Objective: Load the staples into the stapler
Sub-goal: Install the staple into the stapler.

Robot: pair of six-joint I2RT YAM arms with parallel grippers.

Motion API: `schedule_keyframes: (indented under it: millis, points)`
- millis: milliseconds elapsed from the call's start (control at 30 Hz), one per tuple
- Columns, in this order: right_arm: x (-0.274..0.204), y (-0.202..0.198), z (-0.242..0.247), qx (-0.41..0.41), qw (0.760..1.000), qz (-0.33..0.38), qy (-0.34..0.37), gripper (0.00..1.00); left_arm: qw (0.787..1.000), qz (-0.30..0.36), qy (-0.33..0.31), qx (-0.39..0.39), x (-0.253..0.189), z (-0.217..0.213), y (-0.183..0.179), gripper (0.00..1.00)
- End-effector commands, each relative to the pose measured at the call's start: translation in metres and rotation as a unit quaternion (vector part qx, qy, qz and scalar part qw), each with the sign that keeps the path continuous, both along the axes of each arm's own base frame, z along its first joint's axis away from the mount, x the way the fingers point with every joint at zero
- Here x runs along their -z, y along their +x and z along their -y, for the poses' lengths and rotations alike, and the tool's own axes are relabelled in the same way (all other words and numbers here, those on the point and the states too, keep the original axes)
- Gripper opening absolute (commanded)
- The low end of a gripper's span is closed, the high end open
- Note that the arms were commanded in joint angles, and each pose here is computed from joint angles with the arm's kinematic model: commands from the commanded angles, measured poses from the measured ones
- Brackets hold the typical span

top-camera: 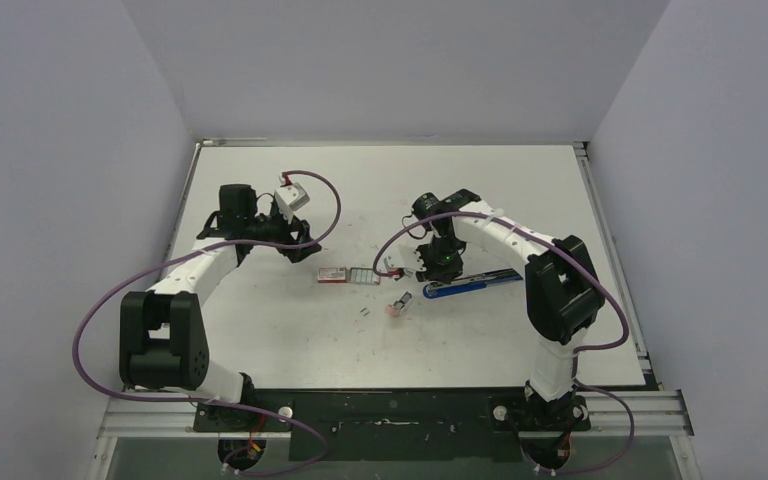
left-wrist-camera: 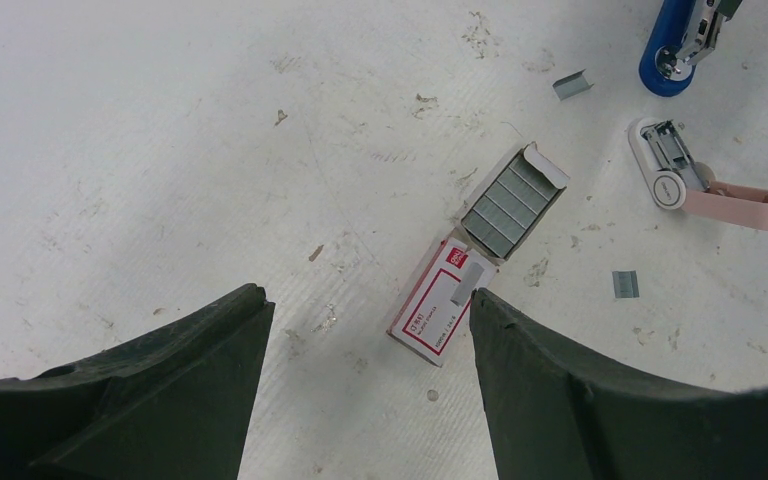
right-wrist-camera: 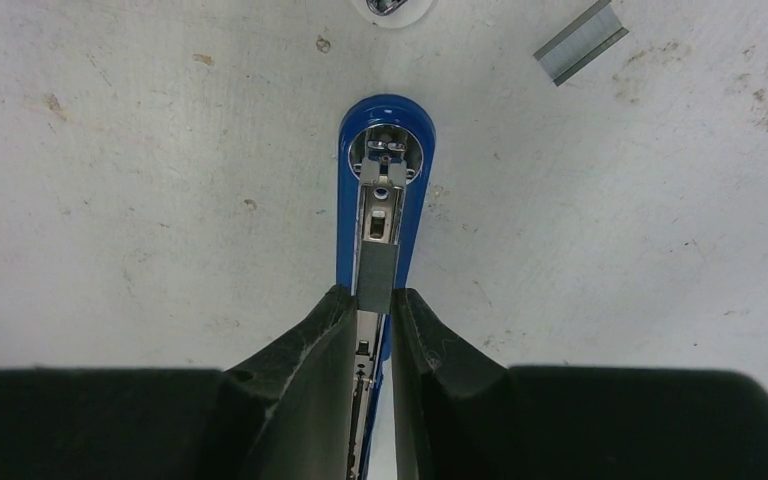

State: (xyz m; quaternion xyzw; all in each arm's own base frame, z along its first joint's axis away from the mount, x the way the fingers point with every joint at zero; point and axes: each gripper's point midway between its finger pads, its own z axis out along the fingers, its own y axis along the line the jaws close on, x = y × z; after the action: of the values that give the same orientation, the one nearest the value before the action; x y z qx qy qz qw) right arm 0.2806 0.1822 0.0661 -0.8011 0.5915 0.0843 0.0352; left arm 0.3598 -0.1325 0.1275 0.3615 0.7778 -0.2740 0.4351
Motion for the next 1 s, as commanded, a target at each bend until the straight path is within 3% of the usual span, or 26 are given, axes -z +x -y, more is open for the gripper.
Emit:
schedule_keyframes:
  millis: [0,967]
  points:
    - [0.0019,0.0020,-0.0002,-0.006,1.000,0.012,-0.007,0.17,0.999,0.030,-0.015,0.006,-0.0178,0.0013,0.0098,0.71]
    - [0.0097,-0.0008,0.0034,-0.010,1.000,0.015,-0.021,0.17,1.000,0.026,-0.015,0.004,-0.0155,-0.0006,0.0087,0.71]
